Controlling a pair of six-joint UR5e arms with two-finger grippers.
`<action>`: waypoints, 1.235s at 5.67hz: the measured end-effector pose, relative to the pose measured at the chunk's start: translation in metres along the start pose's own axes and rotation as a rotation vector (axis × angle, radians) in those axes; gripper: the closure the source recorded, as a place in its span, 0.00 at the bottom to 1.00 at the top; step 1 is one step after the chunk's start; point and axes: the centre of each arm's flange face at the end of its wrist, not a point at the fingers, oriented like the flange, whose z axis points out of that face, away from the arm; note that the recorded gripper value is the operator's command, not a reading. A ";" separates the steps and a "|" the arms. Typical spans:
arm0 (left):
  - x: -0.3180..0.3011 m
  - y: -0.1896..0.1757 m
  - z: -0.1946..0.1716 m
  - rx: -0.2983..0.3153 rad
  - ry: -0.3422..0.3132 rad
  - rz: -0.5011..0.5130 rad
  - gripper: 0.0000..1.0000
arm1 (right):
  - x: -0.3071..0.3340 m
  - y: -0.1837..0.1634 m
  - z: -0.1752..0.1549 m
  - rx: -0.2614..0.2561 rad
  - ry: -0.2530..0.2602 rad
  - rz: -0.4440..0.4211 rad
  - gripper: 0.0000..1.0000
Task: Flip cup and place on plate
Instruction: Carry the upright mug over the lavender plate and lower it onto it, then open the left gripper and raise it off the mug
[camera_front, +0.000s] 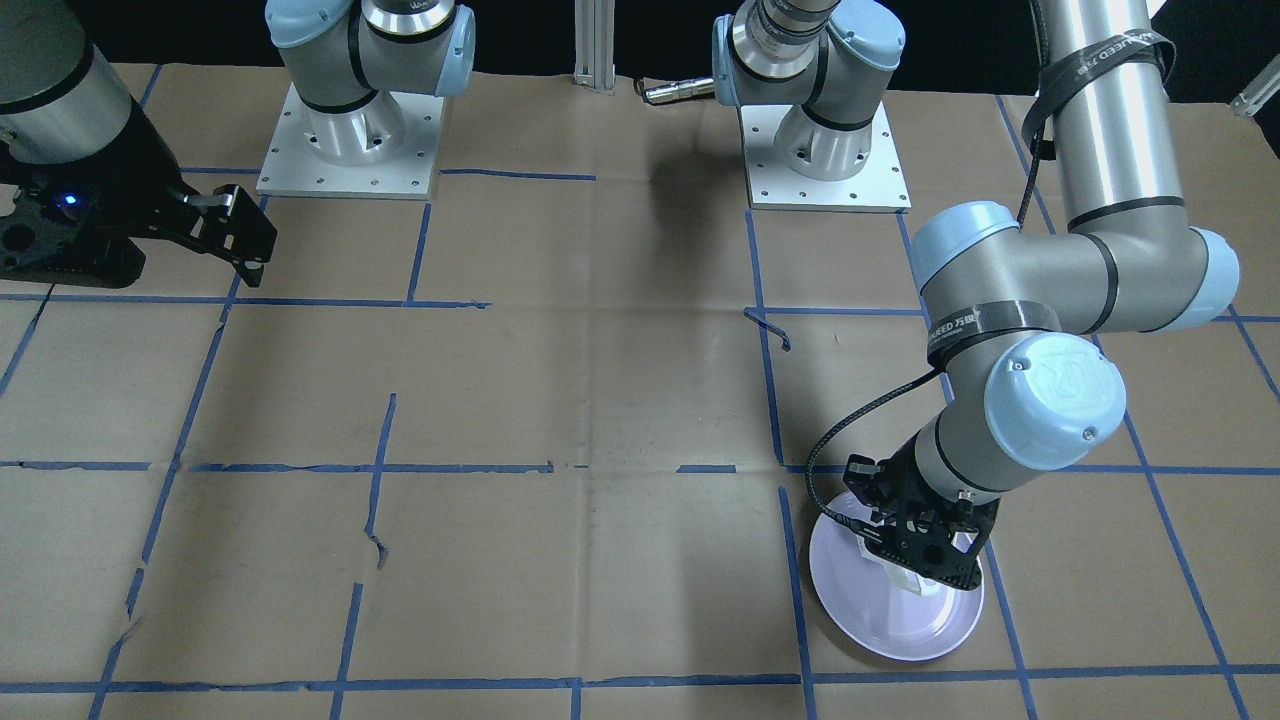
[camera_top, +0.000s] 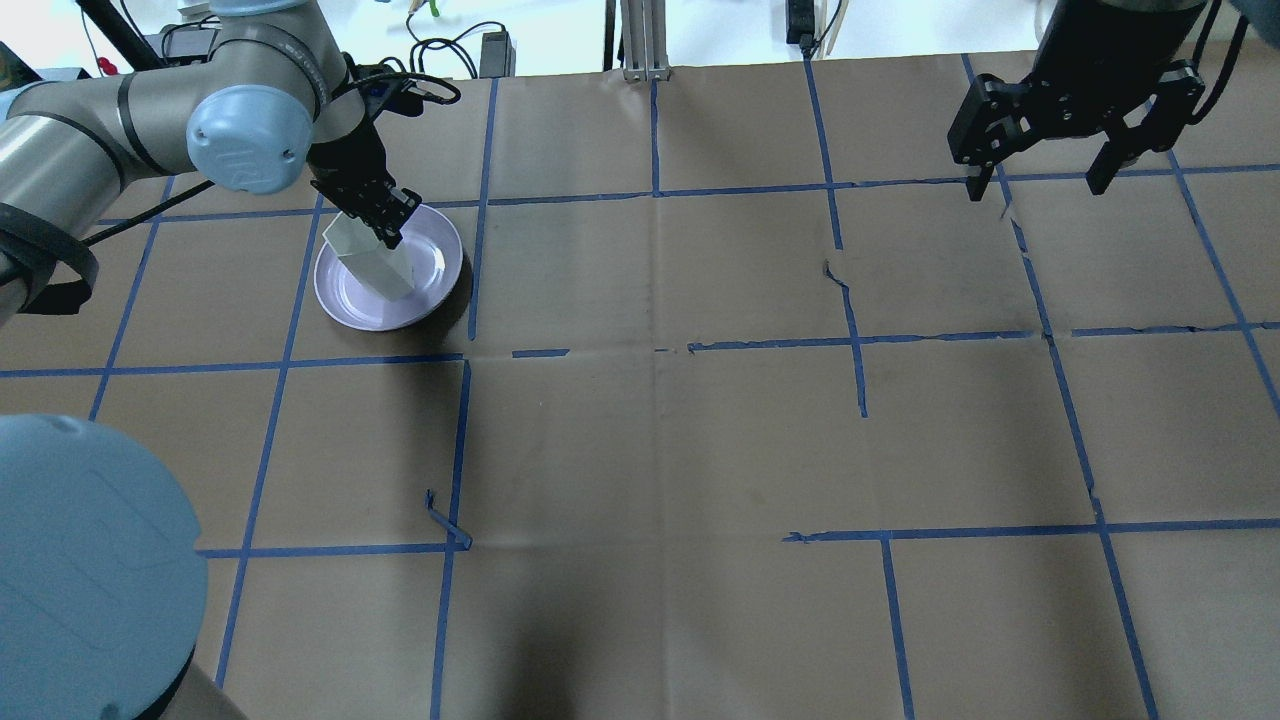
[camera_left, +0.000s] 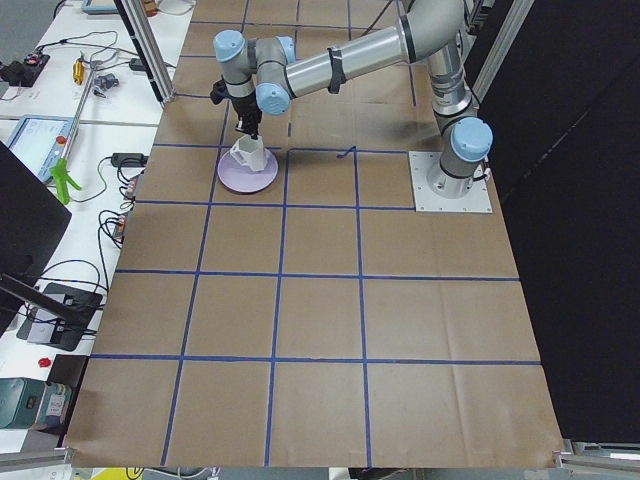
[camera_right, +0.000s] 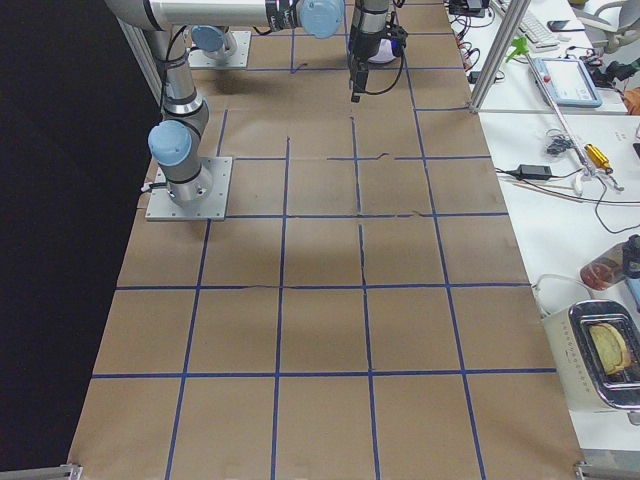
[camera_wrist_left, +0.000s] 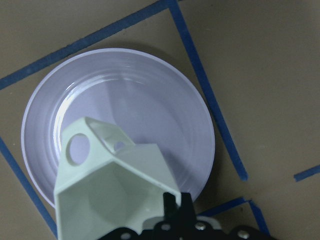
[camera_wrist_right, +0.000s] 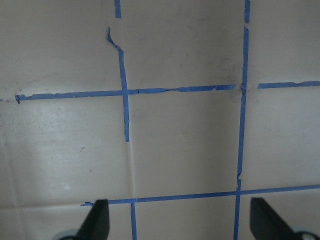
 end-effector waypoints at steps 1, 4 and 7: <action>-0.003 -0.001 0.003 0.003 -0.011 0.002 0.04 | 0.000 0.000 0.000 0.000 0.000 0.000 0.00; -0.017 0.002 -0.026 0.032 -0.098 -0.003 0.00 | 0.000 0.000 0.000 0.000 0.000 0.000 0.00; 0.018 0.061 -0.127 0.013 -0.153 -0.092 0.00 | 0.000 0.000 0.000 0.000 0.000 0.000 0.00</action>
